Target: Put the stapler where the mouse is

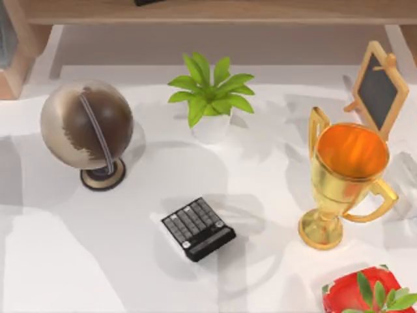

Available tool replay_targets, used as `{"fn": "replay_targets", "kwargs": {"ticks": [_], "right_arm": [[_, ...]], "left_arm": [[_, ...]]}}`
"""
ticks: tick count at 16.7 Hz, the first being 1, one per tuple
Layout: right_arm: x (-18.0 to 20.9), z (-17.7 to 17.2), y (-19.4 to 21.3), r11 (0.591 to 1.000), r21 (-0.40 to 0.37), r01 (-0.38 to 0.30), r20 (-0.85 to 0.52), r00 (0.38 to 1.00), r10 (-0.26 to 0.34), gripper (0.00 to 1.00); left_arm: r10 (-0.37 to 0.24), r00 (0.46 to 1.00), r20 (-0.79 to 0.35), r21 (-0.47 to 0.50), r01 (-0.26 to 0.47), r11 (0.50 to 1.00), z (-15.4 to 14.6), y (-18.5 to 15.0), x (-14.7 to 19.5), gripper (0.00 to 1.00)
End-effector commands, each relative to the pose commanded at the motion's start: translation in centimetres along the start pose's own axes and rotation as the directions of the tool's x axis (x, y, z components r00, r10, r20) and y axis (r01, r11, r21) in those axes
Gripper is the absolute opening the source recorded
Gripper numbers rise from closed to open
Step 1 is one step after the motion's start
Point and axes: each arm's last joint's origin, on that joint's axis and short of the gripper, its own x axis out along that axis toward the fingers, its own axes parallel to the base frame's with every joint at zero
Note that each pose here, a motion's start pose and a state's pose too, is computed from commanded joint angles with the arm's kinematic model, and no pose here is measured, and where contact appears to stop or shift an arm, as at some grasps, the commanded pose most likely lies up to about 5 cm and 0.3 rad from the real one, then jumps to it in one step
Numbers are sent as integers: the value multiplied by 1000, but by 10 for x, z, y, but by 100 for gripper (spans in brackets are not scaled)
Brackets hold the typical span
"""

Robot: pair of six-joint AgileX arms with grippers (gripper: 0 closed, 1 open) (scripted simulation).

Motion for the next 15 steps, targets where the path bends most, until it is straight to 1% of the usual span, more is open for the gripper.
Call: {"fn": "replay_targets", "kwargs": {"ticks": [2,4,15], "right_arm": [[0,0,0,1000,0,0,0,1000,0,100],[0,0,0,1000,0,0,0,1000,0,100],[0,0,0,1000,0,0,0,1000,0,100]], "left_arm": [[5,1000,1,42,-5,999,13,17,7,0],[7,1000,1,71,-7,997,21,26,12,0],[24,999,24,83,-26,996,24,26,10,0]]}}
